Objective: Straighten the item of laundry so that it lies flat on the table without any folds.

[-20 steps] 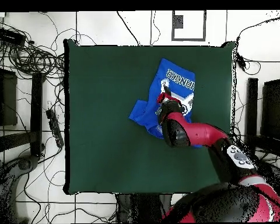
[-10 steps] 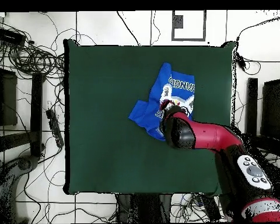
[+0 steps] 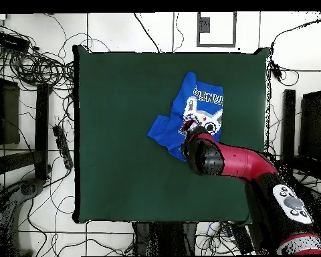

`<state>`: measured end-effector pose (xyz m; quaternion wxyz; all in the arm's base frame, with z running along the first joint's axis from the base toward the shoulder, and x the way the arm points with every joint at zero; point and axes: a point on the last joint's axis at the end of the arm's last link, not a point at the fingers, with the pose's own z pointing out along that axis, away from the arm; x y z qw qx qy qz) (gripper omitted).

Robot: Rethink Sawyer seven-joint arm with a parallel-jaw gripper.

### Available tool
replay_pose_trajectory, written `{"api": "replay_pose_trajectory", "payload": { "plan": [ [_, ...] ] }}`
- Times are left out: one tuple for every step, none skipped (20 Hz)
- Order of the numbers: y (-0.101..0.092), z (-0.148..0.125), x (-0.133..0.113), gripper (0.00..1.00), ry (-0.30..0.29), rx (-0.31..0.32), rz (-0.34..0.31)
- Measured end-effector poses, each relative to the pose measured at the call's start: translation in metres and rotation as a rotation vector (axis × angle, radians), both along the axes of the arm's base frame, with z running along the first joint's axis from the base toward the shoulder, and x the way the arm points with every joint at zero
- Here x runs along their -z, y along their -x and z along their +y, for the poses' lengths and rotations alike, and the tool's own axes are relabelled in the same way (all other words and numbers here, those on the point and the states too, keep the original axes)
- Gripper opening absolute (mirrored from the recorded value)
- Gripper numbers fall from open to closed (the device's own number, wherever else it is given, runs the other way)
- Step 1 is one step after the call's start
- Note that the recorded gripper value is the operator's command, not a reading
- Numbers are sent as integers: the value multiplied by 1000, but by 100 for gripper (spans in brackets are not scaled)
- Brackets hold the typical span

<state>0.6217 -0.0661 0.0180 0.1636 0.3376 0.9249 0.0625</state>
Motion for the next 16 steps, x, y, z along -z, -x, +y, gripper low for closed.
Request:
{"api": "replay_pose_trajectory", "payload": {
  "plan": [
    [3, 2, 1, 0, -5, 7, 10],
    [5, 3, 1, 0, -8, 11, 15],
    [7, 4, 2, 0, -15, 18, 25],
    [9, 5, 2, 0, -21, 26, 35],
    [13, 6, 3, 0, -32, 38, 54],
    [16, 8, 4, 0, -42, 49, 73],
    [19, 9, 5, 0, -52, 60, 93],
    [22, 11, 6, 0, -62, 71, 113],
    [26, 13, 7, 0, -76, 85, 140],
    [29, 14, 7, 0, -85, 94, 159],
    [34, 17, 8, 0, -99, 107, 191],
    [39, 19, 9, 0, -113, 120, 223],
    [42, 20, 10, 0, -118, 126, 238],
    [45, 21, 11, 0, -124, 131, 253],
    [51, 21, 15, 0, -133, 145, 291],
    [55, 21, 19, 0, -135, 151, 308]
  ]
}}
